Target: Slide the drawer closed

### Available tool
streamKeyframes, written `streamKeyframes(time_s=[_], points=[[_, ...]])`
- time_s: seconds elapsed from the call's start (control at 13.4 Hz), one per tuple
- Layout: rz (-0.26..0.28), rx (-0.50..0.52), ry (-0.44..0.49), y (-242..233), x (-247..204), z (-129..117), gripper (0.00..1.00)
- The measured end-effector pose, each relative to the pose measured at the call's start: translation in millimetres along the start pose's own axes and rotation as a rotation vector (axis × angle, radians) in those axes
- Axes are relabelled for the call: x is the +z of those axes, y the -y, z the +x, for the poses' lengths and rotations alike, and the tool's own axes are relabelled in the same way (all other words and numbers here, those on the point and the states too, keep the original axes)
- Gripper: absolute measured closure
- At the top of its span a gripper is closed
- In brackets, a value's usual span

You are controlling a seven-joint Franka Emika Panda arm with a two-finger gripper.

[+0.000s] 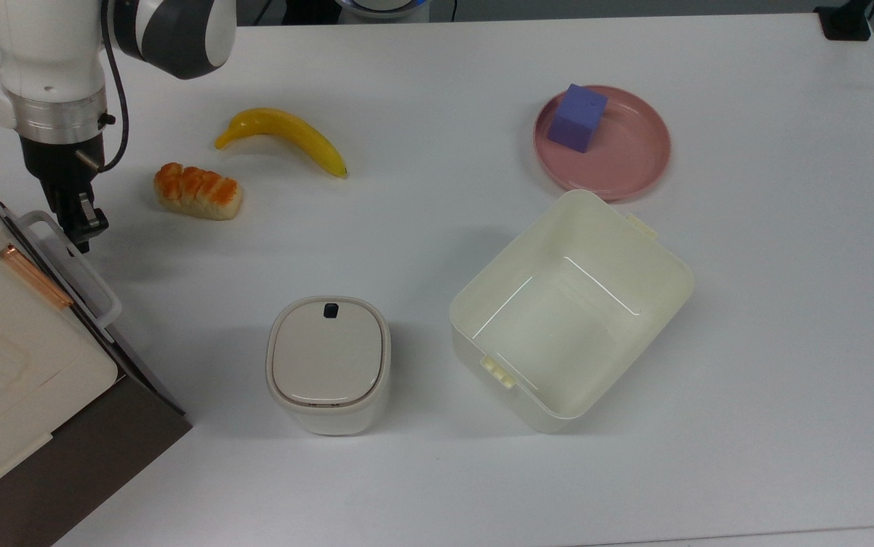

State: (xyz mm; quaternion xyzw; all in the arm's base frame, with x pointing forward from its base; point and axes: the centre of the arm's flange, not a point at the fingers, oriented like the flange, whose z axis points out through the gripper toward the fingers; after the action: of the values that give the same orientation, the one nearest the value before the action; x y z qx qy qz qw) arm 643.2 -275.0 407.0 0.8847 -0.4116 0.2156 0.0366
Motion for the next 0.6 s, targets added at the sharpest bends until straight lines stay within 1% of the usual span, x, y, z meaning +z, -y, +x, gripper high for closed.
streamKeyframes(time_s=[0.15, 0.22, 0.37, 0.6], points=[[-0.011, -0.03, 0.013, 0.9, -4.1, 0.8, 0.99], [-0.025, -0.057, 0.041, 3.0, -8.0, -0.9, 0.99], [-0.063, -0.137, 0.141, 17.0, -28.1, -13.5, 0.99], [-0.121, -0.25, 0.309, 40.6, -54.9, -48.3, 0.99]])
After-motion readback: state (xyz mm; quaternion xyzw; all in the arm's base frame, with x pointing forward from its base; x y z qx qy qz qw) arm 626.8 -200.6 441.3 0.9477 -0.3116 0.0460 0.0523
